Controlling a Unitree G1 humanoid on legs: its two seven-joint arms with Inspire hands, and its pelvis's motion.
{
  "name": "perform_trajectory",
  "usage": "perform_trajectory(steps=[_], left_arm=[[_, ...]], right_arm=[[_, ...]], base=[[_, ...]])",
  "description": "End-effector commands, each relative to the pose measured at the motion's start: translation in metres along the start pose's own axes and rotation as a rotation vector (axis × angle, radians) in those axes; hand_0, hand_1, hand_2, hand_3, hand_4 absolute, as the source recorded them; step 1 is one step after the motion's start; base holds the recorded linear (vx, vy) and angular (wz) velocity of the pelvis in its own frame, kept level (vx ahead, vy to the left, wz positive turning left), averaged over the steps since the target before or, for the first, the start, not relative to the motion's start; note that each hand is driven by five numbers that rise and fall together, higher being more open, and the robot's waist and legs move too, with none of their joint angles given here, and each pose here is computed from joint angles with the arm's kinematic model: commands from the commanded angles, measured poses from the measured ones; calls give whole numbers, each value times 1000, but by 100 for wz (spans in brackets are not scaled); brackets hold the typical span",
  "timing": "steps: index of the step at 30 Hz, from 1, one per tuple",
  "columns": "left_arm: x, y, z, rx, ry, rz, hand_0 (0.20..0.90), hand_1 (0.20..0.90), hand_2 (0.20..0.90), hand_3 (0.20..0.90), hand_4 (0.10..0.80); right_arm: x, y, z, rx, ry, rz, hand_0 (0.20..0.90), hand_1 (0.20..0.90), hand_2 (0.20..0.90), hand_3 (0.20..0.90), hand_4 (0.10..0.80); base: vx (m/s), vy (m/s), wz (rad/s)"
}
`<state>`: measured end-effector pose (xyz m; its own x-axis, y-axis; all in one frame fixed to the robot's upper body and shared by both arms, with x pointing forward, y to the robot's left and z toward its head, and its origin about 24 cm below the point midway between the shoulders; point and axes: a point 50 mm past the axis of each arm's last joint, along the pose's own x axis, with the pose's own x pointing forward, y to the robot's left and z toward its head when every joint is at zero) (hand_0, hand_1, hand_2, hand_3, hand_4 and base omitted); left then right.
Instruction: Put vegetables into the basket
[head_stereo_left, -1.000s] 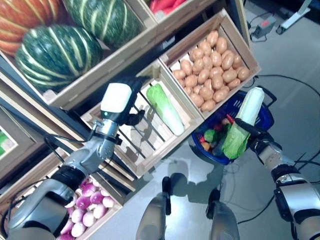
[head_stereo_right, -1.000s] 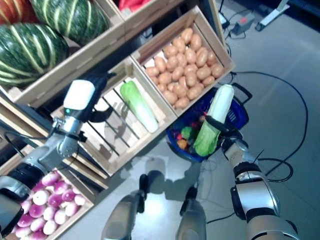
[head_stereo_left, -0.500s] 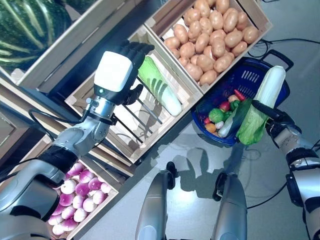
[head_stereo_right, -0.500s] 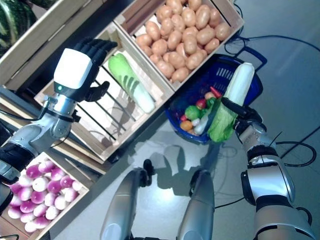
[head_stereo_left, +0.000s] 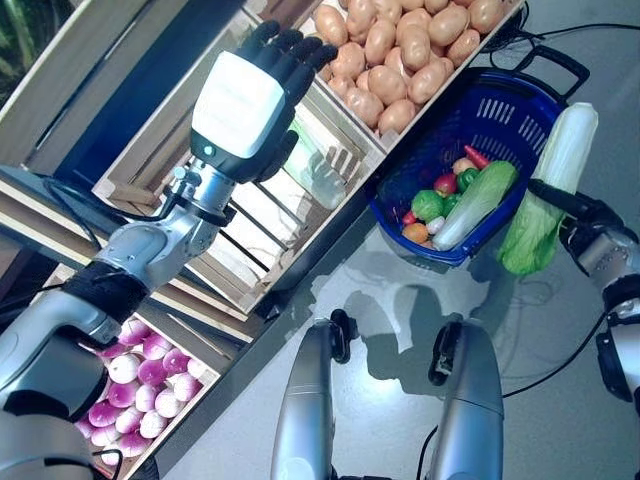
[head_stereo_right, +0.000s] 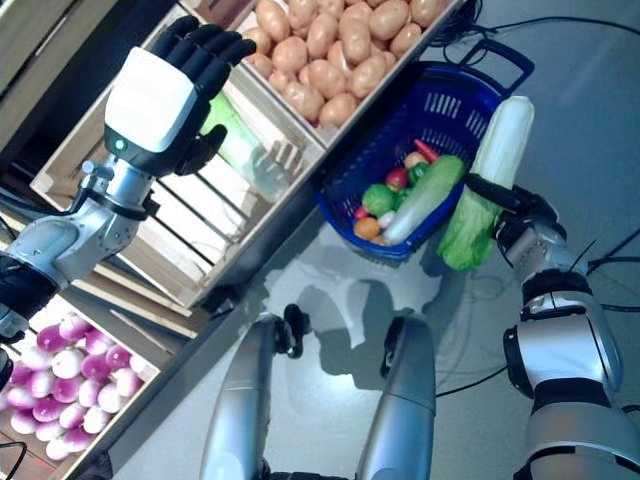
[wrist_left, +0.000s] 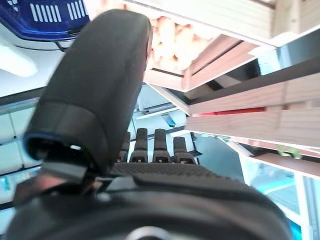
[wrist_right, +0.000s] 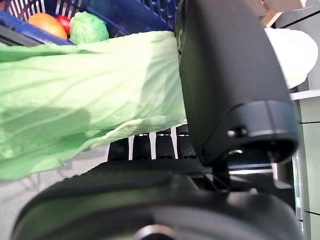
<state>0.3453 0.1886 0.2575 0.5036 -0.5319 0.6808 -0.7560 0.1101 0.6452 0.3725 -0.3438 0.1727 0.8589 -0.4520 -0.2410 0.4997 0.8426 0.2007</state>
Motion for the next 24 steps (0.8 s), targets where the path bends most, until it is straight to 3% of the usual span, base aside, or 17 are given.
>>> perform_trajectory(steps=[1,7,19,20,21,22,24], left_arm=[[31,58,-33,182,52,250,900,900,900,900,800],[36,64,-44,227,71,195,900,900,900,900,800],[16,60,-60,259,117,110,900,900,900,900,800],[14,59,-62,262,125,97,900,900,900,900,800],[12,58,-64,262,135,86,900,900,900,900,800],[12,58,-65,263,144,80,900,900,900,900,800],[9,55,-66,260,165,59,900,900,900,900,800]], right_arm=[[-9,27,59,24,-183,143,300,300,300,300,400],[-15,48,76,-55,-233,256,300,300,300,300,400],[-23,70,85,-106,-278,389,300,300,300,300,400],[-23,71,85,-92,-271,393,356,356,356,356,438],[-23,70,86,-74,-259,392,742,742,742,742,695],[-23,70,86,-56,-246,400,900,900,900,900,800],[-23,75,82,84,-181,454,900,900,900,900,800]], base=[[-70,5,3],[-28,1,0],[1,6,0],[0,0,0],[0,0,0],[0,0,0],[0,0,0]])
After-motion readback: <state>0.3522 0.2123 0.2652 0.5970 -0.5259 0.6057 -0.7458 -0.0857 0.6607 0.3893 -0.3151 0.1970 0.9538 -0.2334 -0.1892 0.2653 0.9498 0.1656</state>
